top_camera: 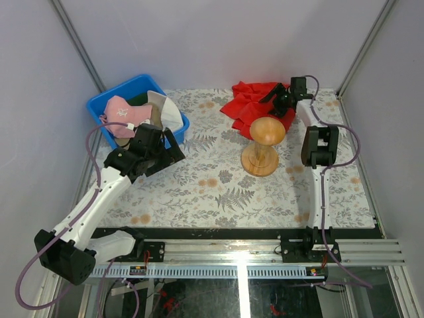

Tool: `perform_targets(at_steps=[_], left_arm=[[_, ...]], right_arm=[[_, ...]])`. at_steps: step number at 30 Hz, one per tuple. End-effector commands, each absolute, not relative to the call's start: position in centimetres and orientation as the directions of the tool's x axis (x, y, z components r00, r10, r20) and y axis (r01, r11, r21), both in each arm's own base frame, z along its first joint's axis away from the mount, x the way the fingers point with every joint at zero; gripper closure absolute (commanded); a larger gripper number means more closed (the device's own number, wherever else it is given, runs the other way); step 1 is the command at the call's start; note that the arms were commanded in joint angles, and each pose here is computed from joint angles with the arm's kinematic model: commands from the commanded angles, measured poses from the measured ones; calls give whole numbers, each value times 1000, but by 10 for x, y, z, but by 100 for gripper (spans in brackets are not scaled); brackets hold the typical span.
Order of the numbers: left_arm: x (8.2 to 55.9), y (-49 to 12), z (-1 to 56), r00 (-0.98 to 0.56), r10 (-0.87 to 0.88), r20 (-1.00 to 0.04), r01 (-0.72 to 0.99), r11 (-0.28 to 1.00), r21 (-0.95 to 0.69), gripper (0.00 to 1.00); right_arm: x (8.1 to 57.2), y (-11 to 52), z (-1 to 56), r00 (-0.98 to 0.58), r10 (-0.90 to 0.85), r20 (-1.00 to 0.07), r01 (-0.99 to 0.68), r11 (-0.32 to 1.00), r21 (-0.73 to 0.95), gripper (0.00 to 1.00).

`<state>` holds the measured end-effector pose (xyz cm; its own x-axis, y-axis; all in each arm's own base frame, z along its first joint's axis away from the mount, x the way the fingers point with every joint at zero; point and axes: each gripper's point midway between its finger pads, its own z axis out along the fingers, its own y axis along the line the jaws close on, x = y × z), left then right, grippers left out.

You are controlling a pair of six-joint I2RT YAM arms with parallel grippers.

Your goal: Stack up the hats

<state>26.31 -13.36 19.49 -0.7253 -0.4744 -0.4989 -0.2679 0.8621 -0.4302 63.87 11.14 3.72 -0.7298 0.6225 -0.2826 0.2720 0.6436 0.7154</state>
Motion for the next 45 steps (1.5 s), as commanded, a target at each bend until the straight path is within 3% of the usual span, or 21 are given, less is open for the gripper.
perform_targets(at_steps=[1,10,16,21,26,29,32,33,36,39,45], left_arm=[[260,-132,193,-725,-474,-500,-273,864,-424,0],[265,-133,192,-732,-454,-508,-263,876,-404,0],[273,-132,197,-721,-443,-533,-253,884,-393,0],[290,-140,212,-702,-446,-555,-226,879,-421,0],[309,-160,232,-695,-459,-554,-174,854,-489,0],[314,-168,242,-688,-467,-555,-149,839,-523,0],[314,-168,250,-673,-477,-566,-135,831,-540,0],[313,-168,250,-670,-478,-568,-133,830,-542,0],[308,-165,254,-660,-483,-576,-125,826,-550,0],[304,-163,258,-652,-488,-581,-120,822,-557,0],[297,-158,269,-635,-492,-596,-112,822,-559,0]], right_arm=[[623,-23,-15,-551,759,-348,582,648,491,20],[601,-139,32,-401,754,-520,692,621,367,17],[580,-121,91,-459,673,-580,585,720,372,17],[523,-76,116,-521,672,-526,520,739,429,18],[450,-24,102,-624,696,-354,502,705,501,20],[417,-5,96,-646,691,-324,485,700,524,36],[396,1,93,-652,690,-313,484,697,529,70],[390,3,94,-654,691,-308,482,694,534,76],[377,17,85,-671,691,-269,481,682,551,85],[371,36,71,-683,692,-234,481,667,569,100],[373,65,44,-696,696,-176,494,642,586,100]])
